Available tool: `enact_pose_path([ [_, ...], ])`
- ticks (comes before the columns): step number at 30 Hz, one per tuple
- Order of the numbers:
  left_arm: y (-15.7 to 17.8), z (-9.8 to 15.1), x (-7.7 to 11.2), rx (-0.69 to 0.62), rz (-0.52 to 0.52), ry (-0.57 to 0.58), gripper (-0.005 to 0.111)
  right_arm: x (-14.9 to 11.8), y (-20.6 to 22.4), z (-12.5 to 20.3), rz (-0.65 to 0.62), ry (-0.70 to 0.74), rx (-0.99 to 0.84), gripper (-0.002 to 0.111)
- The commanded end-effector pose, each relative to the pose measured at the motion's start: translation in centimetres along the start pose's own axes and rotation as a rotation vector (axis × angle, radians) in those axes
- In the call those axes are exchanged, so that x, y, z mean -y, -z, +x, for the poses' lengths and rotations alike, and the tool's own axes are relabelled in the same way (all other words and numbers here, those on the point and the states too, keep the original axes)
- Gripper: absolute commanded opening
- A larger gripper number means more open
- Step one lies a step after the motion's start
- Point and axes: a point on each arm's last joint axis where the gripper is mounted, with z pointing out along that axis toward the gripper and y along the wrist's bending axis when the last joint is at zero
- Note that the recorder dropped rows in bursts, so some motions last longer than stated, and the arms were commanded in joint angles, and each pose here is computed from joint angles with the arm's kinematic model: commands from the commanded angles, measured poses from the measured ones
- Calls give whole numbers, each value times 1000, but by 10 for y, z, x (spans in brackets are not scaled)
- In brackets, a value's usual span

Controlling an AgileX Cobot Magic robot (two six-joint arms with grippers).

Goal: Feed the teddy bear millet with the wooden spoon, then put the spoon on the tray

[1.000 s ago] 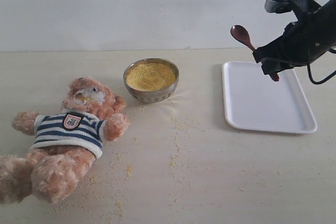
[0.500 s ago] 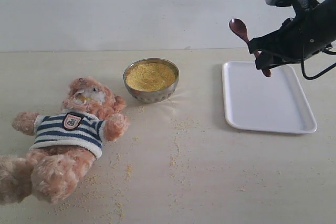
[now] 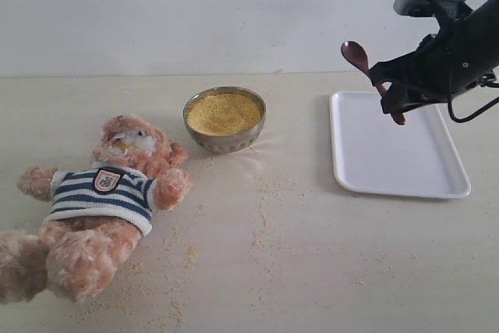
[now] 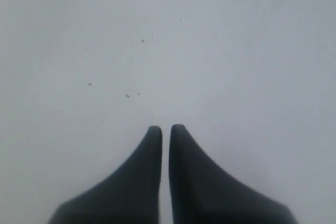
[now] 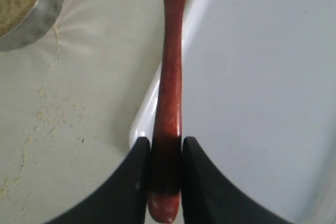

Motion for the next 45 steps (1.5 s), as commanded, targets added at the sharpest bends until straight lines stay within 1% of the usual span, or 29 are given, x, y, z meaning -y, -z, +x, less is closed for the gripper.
enact_pose_path([
  [1,33,8,5,-11,-44,110,5,6,4,7,57,-21,-66,0],
  [2,39,11,5,-18,-51,110,5,7,5,7,77,-18,-67,0],
  [3,44,17,3,-42,-73,77,5,8,8,8,96,-17,-56,0],
  [4,49,21,3,-60,-79,71,5,9,9,9,108,-18,-47,0],
  [6,59,35,-2,-100,-120,52,5,9,13,12,128,-27,-8,0],
  [8,64,49,-7,-118,-114,107,5,8,16,16,142,-34,20,0],
  [9,66,59,-9,-146,-104,97,5,8,17,18,145,-35,27,0],
  [10,69,66,-11,-173,-98,59,5,8,18,20,149,-35,35,0],
  [12,74,81,-17,-230,-122,-39,5,7,20,25,154,-35,41,0],
  [13,77,85,-19,-235,-132,-41,5,6,22,26,155,-37,46,0],
  [16,81,98,-23,-232,-145,26,5,5,27,32,161,-71,61,0],
  [17,82,103,-24,-249,-138,38,5,4,31,33,167,-95,73,0],
  [19,82,118,-27,-333,-114,58,5,3,34,36,172,-128,81,0],
  [20,82,122,-27,-344,-94,100,5,3,36,36,173,-138,89,0],
  [21,82,122,-26,-344,-63,115,5,2,38,36,175,-136,98,0],
  [22,82,121,-25,-344,-48,103,5,2,39,36,174,-135,99,0],
  [26,81,120,-26,-324,-43,115,5,2,44,36,198,-99,96,0],
  [30,77,132,-35,-268,-114,243,5,3,46,37,213,-98,96,0],
  [32,73,146,-43,-278,-166,256,5,3,46,36,213,-98,98,0],
  [35,71,172,-57,-338,-249,265,5,3,46,36,214,-97,103,0],
  [37,71,185,-64,-335,-288,294,5,3,46,36,217,-89,101,0],
  [39,73,197,-71,-330,-314,291,5,4,46,36,230,-63,96,0],
  [41,73,199,-71,-332,-296,252,5,6,46,37,247,-38,86,0],
  [42,75,203,-70,-392,-273,203,5,7,47,37,257,-23,81,0],
  [43,75,205,-68,-424,-244,163,5,7,47,38,267,-9,75,0],
  [45,76,206,-65,-458,-183,140,5,9,47,38,287,20,68,0],
])
